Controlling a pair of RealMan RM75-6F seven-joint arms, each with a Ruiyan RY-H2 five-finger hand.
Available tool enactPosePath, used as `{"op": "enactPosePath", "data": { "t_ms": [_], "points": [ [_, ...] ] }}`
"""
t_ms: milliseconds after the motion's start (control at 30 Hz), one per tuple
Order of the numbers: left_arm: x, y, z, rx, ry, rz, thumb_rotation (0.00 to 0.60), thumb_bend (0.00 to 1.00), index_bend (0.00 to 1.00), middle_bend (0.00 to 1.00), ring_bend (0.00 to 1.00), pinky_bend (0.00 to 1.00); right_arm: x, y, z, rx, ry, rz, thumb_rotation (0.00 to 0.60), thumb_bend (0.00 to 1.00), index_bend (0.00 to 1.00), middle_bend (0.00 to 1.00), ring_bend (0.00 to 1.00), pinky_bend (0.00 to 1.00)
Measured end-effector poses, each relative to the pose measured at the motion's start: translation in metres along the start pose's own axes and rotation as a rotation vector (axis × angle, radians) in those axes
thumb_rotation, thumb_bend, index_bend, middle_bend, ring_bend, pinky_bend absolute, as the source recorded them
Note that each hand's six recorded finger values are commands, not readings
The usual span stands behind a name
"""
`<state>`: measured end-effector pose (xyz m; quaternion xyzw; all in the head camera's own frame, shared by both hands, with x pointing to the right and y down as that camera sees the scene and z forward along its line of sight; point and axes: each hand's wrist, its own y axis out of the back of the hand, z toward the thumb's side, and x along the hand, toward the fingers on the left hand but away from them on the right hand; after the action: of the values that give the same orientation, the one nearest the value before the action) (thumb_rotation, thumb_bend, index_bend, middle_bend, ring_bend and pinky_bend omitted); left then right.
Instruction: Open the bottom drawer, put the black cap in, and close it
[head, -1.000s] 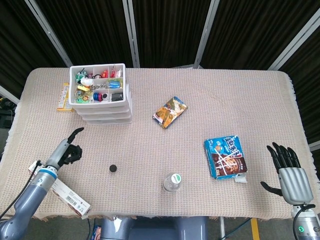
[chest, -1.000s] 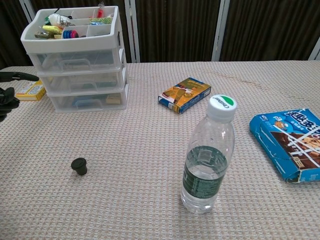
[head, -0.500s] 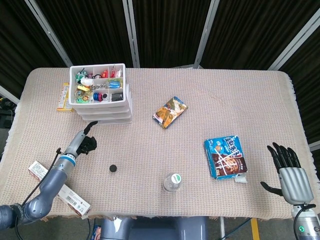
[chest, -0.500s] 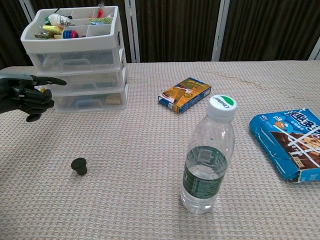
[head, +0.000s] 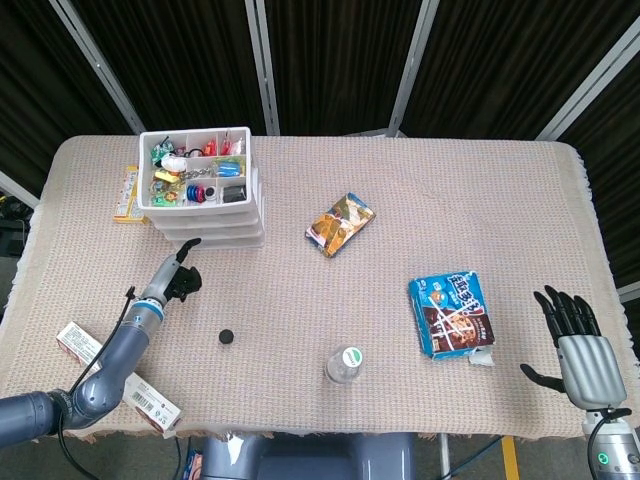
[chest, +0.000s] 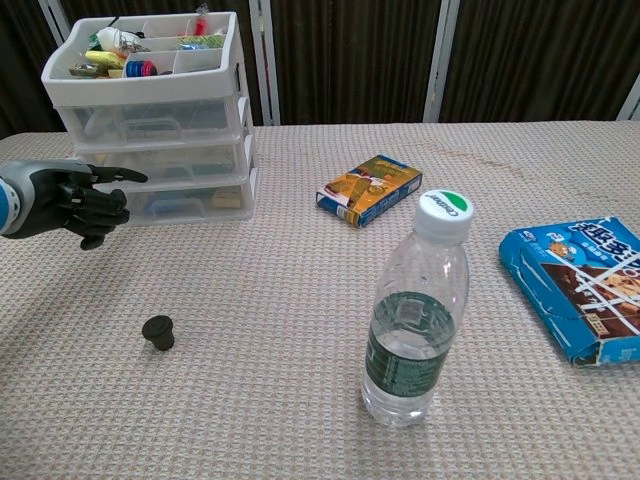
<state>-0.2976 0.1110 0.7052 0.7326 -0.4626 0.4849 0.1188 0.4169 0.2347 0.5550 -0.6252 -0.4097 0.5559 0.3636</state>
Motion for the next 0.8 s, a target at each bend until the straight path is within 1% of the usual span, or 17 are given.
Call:
{"op": "enactPosePath", "data": {
  "t_ms": [167, 433, 667, 800],
  "points": [
    [0.006, -0.003, 0.003, -0.002, 0.005, -0.014, 0.600, 0.87, 0.00, 0.91, 0.86, 0.77, 0.000, 0.000, 0.000, -0.003, 0.000, 0.002, 0.600, 0.00, 0.04, 0.00, 0.00, 0.00],
    [0.013, -0.008, 0.014, -0.038, -0.011, -0.018, 0.600, 0.87, 0.00, 0.91, 0.86, 0.77, 0.000, 0.000, 0.000, -0.006, 0.002, 0.003, 0.600, 0.00, 0.04, 0.00, 0.00, 0.00],
    [0.021, -0.013, 0.013, -0.078, 0.010, -0.020, 0.600, 0.87, 0.00, 0.91, 0.86, 0.77, 0.001, 0.000, 0.000, -0.004, 0.005, 0.001, 0.600, 0.00, 0.04, 0.00, 0.00, 0.00],
    [0.024, -0.013, 0.014, -0.098, 0.017, -0.016, 0.600, 0.88, 0.04, 0.91, 0.86, 0.77, 0.001, 0.000, 0.000, -0.003, 0.006, 0.000, 0.600, 0.00, 0.04, 0.00, 0.00, 0.00]
  ]
}}
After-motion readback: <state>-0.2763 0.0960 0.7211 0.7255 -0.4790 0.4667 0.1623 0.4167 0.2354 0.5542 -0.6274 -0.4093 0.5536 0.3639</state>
